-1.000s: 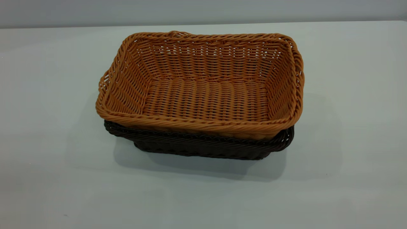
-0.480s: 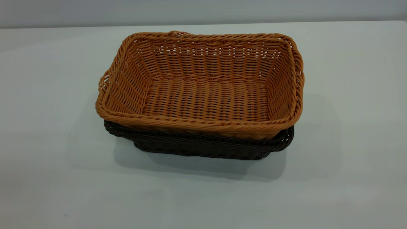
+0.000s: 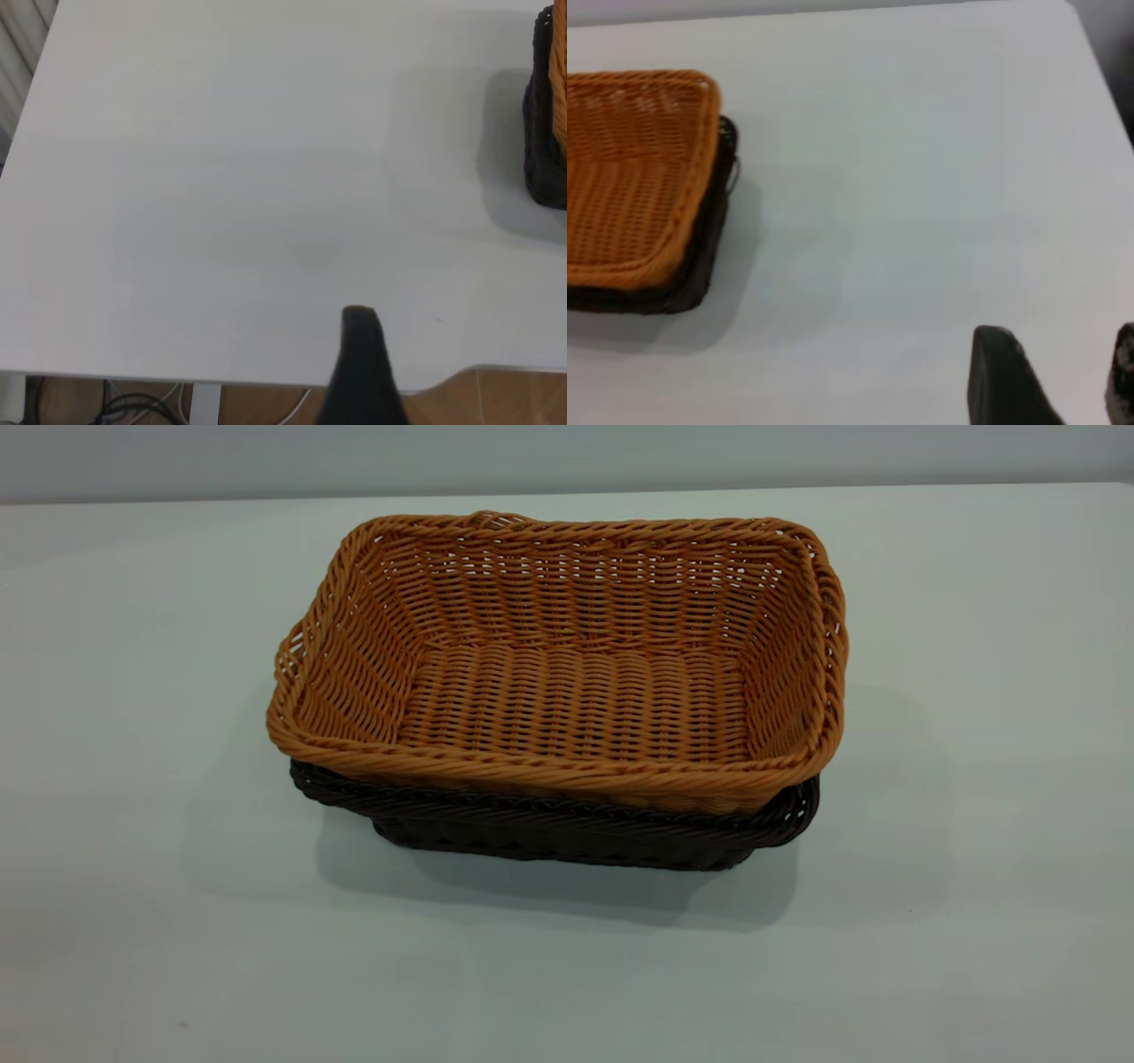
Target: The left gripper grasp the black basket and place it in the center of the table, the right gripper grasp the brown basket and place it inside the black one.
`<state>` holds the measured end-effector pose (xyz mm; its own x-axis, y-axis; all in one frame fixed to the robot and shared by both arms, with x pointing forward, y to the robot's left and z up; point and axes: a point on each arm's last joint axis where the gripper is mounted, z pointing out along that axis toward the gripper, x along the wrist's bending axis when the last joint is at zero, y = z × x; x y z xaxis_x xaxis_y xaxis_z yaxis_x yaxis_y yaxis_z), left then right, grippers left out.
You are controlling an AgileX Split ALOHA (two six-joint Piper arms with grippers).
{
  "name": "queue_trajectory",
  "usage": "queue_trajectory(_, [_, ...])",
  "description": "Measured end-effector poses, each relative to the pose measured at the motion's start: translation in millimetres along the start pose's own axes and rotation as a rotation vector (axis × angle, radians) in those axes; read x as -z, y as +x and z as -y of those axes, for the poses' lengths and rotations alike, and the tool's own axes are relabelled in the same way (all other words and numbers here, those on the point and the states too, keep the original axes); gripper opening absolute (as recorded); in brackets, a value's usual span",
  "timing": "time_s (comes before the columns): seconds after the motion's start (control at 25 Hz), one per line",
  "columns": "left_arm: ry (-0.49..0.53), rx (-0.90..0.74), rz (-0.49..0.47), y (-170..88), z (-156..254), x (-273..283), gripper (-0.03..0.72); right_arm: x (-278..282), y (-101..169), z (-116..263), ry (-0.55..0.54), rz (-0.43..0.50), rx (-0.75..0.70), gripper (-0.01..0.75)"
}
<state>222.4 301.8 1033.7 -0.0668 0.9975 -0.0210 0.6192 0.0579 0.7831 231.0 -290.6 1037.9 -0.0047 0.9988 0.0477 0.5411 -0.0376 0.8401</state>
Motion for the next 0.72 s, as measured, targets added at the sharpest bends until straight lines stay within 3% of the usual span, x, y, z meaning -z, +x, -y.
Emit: queue_trajectory(0.72, [-0.001,0.001,0.0,0.0,-0.1,0.0,0.505,-0.2,-2.9,0.2,0.0,0.032,-0.03,0.239])
